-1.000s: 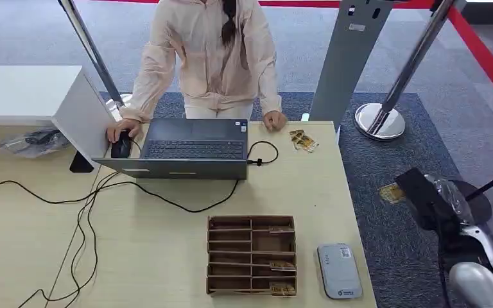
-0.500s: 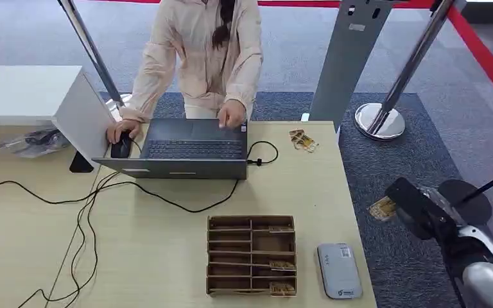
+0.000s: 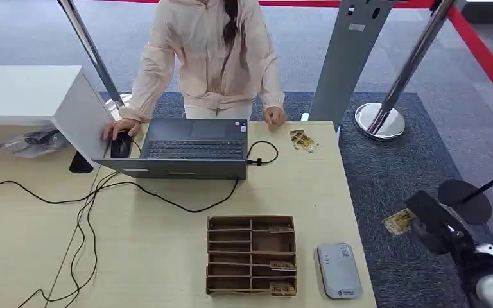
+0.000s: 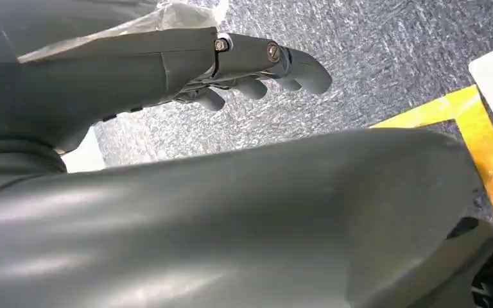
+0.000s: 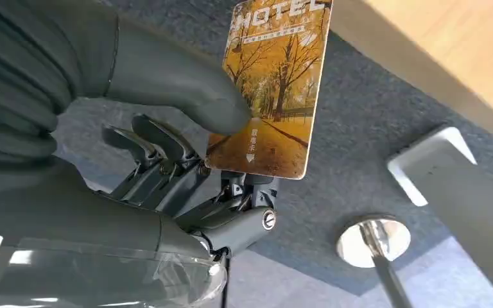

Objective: Pass the card to the sensor for recognition and then transmit it.

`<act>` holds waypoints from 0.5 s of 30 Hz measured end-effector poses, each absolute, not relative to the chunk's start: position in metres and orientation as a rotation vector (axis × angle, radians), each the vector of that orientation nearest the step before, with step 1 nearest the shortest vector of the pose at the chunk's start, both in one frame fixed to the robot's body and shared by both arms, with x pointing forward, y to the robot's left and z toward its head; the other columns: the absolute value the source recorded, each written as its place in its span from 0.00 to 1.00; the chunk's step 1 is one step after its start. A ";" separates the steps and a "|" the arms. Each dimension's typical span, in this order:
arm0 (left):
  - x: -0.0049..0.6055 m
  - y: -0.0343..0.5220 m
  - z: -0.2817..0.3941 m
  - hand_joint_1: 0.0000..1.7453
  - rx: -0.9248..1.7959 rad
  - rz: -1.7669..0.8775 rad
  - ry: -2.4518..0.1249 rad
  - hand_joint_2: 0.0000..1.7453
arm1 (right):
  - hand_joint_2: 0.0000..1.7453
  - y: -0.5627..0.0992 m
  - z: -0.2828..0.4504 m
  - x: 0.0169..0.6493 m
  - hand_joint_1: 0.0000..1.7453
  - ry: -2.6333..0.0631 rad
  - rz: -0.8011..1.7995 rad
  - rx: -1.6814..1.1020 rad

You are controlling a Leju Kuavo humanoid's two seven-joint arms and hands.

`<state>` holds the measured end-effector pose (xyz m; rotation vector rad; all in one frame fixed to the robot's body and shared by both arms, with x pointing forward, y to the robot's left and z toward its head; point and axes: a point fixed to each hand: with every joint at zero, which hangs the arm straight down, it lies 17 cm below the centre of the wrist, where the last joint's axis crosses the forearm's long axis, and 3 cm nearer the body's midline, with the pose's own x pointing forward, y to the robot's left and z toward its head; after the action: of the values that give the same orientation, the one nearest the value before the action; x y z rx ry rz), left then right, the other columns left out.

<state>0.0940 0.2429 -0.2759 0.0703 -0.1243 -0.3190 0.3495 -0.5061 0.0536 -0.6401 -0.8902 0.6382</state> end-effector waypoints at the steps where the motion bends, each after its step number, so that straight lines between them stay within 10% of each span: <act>1: 0.094 0.243 -0.276 0.00 0.071 -0.319 -0.124 0.00 | 1.00 -0.509 0.049 0.346 1.00 -0.878 0.636 -0.637; 15: 0.096 0.243 -0.276 0.00 0.065 -0.332 -0.134 0.00 | 1.00 -0.506 -0.004 0.318 1.00 -0.784 0.692 -0.529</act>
<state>0.0959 0.2434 -0.2756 0.0651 -0.1342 -0.3324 0.3176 -0.5058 -0.0039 -0.5288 -0.7844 0.6918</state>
